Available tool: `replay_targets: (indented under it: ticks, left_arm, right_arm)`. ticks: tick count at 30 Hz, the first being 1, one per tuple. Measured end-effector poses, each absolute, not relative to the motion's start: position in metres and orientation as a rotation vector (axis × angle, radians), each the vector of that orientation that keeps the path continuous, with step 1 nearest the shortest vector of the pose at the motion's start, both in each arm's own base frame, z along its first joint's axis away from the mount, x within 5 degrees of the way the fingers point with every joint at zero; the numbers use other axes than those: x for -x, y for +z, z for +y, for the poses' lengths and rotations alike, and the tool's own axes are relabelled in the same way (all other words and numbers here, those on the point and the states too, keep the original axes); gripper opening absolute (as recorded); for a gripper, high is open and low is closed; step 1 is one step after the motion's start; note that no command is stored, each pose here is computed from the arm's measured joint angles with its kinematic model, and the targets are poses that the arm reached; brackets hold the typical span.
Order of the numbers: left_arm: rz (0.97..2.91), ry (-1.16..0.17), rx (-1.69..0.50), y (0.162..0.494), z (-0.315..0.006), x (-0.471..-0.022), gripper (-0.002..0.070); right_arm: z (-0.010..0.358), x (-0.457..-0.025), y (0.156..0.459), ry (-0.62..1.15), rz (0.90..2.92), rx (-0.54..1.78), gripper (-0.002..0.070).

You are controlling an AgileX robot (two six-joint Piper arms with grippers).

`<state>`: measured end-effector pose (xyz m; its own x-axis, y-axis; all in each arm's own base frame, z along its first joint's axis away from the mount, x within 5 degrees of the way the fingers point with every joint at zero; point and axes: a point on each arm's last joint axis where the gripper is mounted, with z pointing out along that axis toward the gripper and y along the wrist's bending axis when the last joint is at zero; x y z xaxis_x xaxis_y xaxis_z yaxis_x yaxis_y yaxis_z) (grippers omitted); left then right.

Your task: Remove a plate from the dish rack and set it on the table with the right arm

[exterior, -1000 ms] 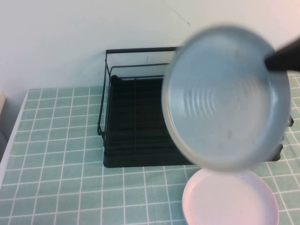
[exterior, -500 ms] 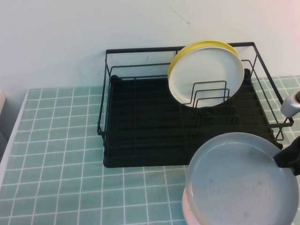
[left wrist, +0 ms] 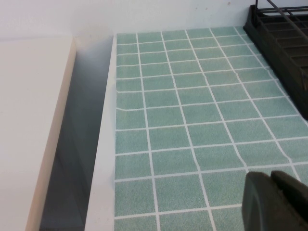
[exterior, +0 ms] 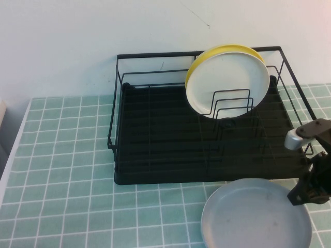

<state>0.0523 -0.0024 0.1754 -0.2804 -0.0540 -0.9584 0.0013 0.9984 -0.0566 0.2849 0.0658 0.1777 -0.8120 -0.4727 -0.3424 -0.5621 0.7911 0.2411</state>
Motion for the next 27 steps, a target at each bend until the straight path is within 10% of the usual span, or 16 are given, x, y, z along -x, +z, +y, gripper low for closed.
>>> replay_targets:
  ticks: [14, 27]
  left_arm:
    - [1.854, -0.053, 0.038, 0.175, -0.002, -0.052, -0.0003]
    - [1.854, -0.053, 0.038, 0.175, -0.002, -0.052, -0.0003]
  right_arm:
    - [0.071, -0.298, 0.211, 0.530, 2.674, 0.812, 0.0251]
    - [0.052, -0.261, 0.311, 0.231, 2.513, 0.795, 0.0008]
